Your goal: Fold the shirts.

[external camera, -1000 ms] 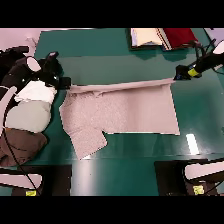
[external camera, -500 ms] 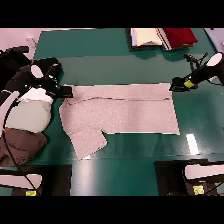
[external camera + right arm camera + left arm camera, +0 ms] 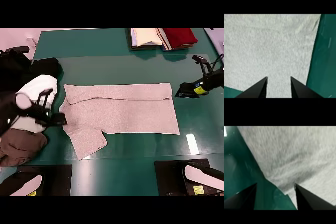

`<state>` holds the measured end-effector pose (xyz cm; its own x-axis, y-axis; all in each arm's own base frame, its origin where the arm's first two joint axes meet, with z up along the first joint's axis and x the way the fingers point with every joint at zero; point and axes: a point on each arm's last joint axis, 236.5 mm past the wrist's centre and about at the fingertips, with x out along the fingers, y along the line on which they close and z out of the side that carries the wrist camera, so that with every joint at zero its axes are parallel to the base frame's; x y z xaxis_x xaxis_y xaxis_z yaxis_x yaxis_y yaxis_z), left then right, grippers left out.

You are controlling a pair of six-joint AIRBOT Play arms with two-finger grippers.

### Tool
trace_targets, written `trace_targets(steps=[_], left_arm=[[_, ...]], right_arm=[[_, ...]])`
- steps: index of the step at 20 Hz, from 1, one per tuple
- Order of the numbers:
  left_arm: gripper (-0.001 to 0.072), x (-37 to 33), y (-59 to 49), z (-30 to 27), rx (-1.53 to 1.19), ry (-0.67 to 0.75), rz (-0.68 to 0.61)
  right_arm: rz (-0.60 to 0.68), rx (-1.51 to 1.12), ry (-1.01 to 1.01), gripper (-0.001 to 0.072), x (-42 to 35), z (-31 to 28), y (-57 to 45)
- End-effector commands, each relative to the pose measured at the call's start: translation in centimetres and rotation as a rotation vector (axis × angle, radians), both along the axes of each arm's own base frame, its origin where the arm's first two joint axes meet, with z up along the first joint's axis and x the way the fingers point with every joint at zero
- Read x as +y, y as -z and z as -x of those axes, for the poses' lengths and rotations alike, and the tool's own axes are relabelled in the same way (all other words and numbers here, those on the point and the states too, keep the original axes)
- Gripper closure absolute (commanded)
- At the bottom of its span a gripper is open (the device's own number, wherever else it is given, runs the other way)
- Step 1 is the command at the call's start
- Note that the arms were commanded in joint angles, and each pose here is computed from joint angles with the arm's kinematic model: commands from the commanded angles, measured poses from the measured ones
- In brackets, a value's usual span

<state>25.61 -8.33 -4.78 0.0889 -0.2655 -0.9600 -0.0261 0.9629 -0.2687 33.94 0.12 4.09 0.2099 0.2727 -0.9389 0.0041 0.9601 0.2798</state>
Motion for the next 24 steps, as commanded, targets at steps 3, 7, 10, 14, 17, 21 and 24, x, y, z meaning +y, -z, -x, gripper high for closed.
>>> trace_targets(steps=[3, 7, 10, 14, 17, 21, 24], left_arm=[[0.0158, -3.0, 2.6, 5.2, 0.037, -0.088, 0.161], [0.0159, -5.0, 2.9, 4.2, -0.025, -0.123, 0.273], [0.0158, -5.1, 3.4, 3.9, -0.041, -0.146, 0.282], [0.0515, -5.4, 3.2, 3.6, -0.056, -0.140, 0.298], [0.0686, -5.7, 2.0, 3.8, -0.050, -0.051, 0.293], [0.0687, -4.6, 0.5, 3.5, -0.059, 0.040, 0.223], [0.0687, -4.7, -0.3, 2.8, -0.082, 0.044, 0.226]], right_arm=[[0.003, -0.091, -0.002, 0.0373, 1.2, 1.4, -1.4], [-0.030, -0.129, 0.002, 0.0373, 2.1, 1.4, -2.6], [-0.025, -0.152, 0.006, 0.0373, 2.1, 1.5, -3.3], [-0.025, -0.149, 0.008, 0.0374, 2.1, 2.0, -3.7], [-0.033, -0.085, 0.051, 0.0373, 0.7, 3.8, -2.5], [-0.013, 0.128, 0.242, 0.0312, -4.2, 10.8, 3.8], [-0.116, 0.305, 0.384, 0.0184, -4.9, 15.7, 8.7]])
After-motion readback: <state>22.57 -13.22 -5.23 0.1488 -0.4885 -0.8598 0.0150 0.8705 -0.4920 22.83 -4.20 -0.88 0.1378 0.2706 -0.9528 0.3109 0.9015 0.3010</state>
